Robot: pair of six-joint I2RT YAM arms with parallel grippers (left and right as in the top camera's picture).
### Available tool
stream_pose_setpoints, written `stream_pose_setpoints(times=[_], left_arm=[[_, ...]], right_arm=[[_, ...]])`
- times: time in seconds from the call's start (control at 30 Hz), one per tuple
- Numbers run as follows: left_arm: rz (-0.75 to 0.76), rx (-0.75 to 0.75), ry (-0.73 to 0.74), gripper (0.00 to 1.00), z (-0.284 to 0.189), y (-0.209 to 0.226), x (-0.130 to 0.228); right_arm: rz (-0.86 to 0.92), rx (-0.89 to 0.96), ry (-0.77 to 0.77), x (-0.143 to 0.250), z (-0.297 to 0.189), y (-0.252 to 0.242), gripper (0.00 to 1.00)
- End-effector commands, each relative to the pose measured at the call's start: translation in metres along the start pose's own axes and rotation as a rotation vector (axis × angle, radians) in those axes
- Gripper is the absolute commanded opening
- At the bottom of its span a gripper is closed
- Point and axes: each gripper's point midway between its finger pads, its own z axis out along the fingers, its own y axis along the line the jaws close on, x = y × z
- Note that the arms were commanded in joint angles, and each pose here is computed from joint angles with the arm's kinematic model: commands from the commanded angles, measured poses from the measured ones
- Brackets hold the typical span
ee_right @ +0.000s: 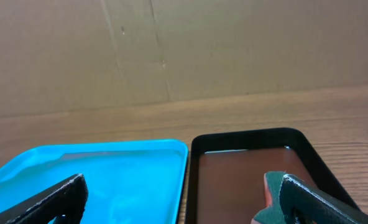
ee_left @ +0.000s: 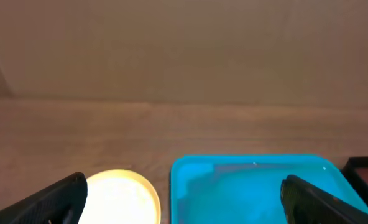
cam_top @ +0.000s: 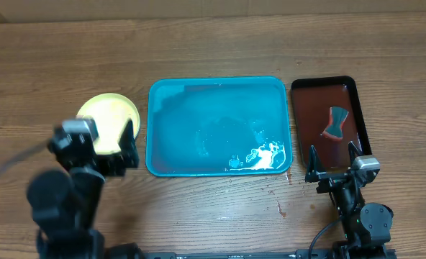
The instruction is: Clean dirty plates on tray and stack at the side
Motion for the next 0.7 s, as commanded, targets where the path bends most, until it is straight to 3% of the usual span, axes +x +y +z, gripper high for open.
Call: stream_pose_setpoints(times=[0.0, 0.3, 0.67], left_arm=[[0.067, 0.031, -0.039, 1.0, -0.005, -0.006, 0.032], [0.122, 0.031, -0.165, 1.0, -0.003, -0.004, 0.088], [0.301, 0.074, -0.111, 1.0, 0.013, -0.011, 0.142]], right_arm=[[0.003, -0.005, -0.004, 0.002, 0.0, 0.001, 1.0], [0.003, -0.005, -0.004, 0.002, 0.0, 0.001, 1.0], [0.003, -0.005, -0.004, 0.002, 0.0, 0.001, 1.0]])
